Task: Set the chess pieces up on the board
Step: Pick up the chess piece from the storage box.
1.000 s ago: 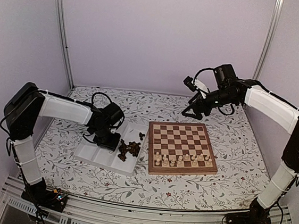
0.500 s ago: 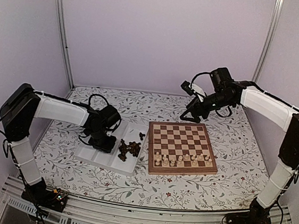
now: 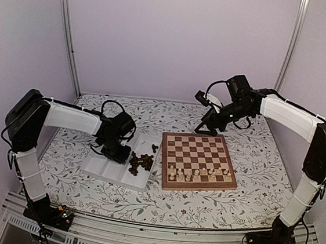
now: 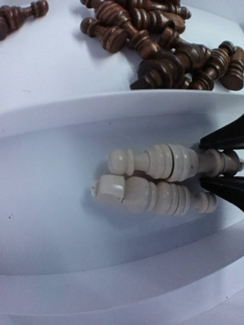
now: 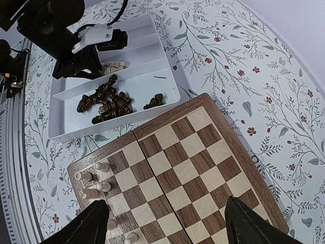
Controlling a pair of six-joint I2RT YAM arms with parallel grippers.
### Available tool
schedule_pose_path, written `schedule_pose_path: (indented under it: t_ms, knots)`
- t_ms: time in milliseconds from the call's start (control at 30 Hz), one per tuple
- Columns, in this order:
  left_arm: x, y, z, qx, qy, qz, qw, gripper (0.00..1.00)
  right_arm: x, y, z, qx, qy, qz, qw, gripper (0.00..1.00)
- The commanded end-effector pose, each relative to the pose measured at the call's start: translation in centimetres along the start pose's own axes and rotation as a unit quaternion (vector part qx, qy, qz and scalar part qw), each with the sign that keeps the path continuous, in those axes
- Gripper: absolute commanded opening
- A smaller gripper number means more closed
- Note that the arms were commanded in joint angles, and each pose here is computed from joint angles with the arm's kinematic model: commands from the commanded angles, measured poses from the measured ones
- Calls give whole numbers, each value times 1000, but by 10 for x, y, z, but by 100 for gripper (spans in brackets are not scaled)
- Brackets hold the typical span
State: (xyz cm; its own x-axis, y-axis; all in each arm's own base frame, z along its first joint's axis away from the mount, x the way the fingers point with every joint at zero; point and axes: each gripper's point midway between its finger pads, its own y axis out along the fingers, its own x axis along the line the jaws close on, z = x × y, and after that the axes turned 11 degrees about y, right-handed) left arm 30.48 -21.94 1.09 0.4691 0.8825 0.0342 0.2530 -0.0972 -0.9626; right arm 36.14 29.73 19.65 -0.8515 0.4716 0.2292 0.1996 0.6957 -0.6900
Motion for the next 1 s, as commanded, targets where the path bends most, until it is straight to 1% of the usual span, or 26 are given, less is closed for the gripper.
schedule_pose_path:
  t_ms: [0,133,267,367,433,500,567,633,733,767,867,933,967]
  knots:
    - [-1,15,22,45,4,16,999,13,7,2,-2,2,-8,-11,1000,82]
    - [0,2,24,40,12,15,999,7,8,0,-5,-1,-12,-13,1000,82]
    - [8,-23,11,6,43,4,999,1,12,-10,-23,-20,-40,-12,999,80]
    - [8,-44,-2,-38,78,8,996,0,19,-20,-50,-60,-55,-25,996,79]
    - [9,-59,-12,-78,91,6,993,0,28,-22,-62,-82,-41,-59,994,78]
    - [1,-73,-19,-117,114,24,986,0,39,-15,-69,-91,-27,-98,991,76]
    - [-11,-89,-25,-163,135,46,976,0,50,-6,-72,-90,-11,-129,987,75]
    - [-22,-107,-31,-212,154,70,963,0,60,10,-71,-76,1,-152,986,74]
    - [-38,-139,-39,-281,179,109,937,0,78,27,-73,-62,15,-200,978,74]
    - [-43,-148,-41,-298,185,122,928,0,81,37,-71,-52,32,-218,974,73]
    - [-57,-167,-42,-333,201,156,908,0,95,58,-73,-32,62,-263,962,71]
    - [-65,-172,-40,-340,209,177,900,0,106,68,-76,-25,67,-281,957,69]
    - [-68,-172,-39,-340,213,184,897,0,112,70,-81,-26,63,-291,954,66]
